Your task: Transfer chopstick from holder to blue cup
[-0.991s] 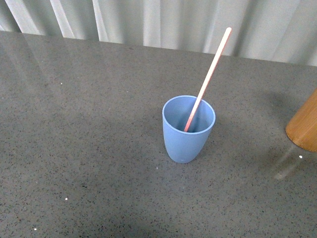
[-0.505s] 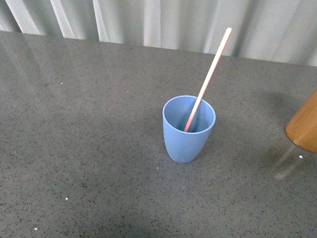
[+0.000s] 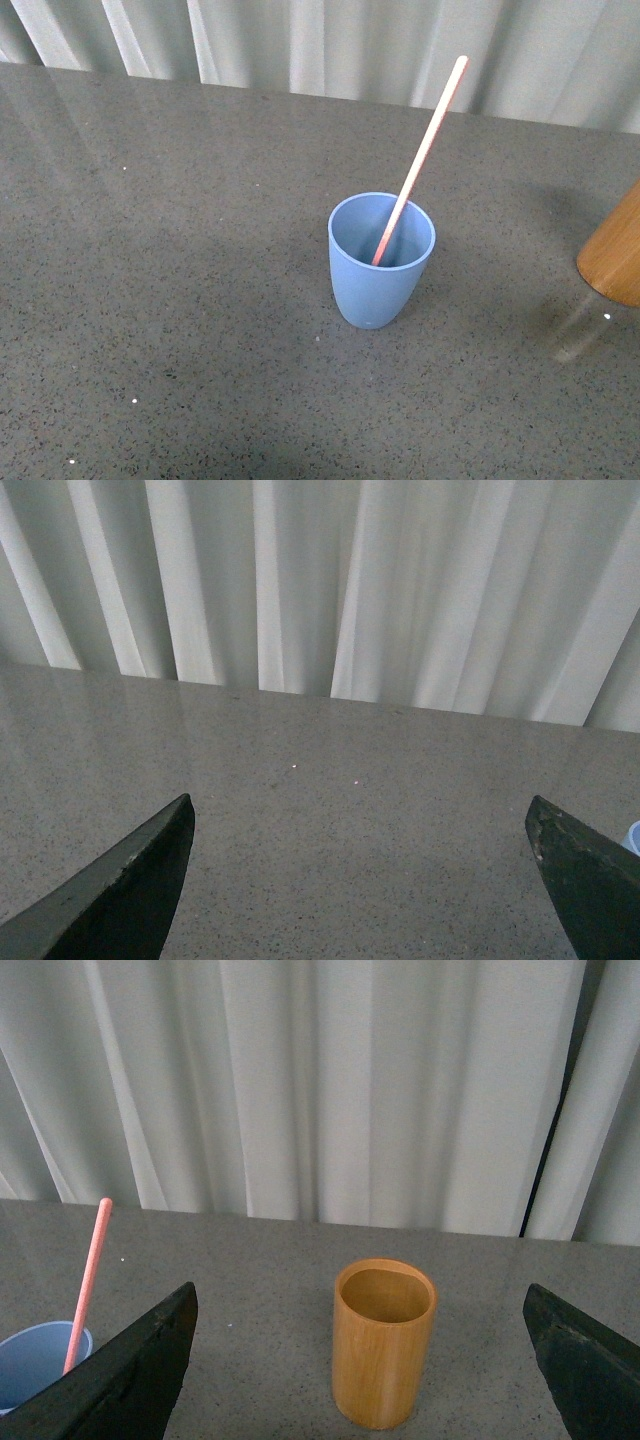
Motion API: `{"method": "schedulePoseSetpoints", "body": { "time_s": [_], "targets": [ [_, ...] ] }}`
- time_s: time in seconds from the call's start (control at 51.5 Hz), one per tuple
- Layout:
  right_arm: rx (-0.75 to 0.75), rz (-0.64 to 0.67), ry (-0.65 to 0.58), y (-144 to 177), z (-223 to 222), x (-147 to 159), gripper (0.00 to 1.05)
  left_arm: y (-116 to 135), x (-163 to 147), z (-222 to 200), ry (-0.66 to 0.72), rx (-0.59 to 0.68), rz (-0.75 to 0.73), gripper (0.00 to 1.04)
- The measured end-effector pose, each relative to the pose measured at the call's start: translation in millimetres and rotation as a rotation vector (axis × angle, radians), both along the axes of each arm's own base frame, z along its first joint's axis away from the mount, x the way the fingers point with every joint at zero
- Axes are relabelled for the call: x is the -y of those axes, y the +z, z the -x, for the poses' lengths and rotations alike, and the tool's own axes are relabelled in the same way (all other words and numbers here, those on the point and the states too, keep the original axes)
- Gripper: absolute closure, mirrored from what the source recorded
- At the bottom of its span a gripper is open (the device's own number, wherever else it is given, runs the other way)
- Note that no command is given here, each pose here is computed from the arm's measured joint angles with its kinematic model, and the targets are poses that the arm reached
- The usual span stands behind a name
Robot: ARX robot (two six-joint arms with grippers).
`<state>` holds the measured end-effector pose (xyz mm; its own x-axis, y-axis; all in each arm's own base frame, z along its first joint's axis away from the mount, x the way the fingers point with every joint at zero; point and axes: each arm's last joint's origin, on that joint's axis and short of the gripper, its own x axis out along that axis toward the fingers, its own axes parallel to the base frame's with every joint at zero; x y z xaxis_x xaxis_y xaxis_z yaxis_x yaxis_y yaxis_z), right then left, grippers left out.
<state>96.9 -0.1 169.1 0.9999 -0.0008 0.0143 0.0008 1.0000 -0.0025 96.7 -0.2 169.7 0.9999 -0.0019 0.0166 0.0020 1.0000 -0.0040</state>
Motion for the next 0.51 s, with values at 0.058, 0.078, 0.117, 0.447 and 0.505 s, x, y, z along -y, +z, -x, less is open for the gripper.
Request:
{"method": "schedulePoseSetpoints", "body": {
  "time_s": [0.058,0.078,0.117,0.447,0.505],
  "targets": [
    [0.000,0.000,0.000,0.0,0.0,0.0,0.10,0.0,0.0,0.0,0.000,0.000,0.000,0.07],
    [0.000,0.000,0.000,0.0,0.0,0.0,0.10,0.0,0.0,0.0,0.000,0.000,0.000,0.07],
    [0.000,0.000,0.000,0.0,0.0,0.0,0.10,0.0,0.0,0.0,0.000,0.000,0.000,0.07],
    [0.000,0.000,0.000,0.0,0.0,0.0,0.10,0.0,0.0,0.0,0.000,0.000,0.000,0.07],
    [0.000,0.000,0.000,0.0,0.0,0.0,0.10,0.0,0.0,0.0,0.000,0.000,0.000,0.07]
  ]
}}
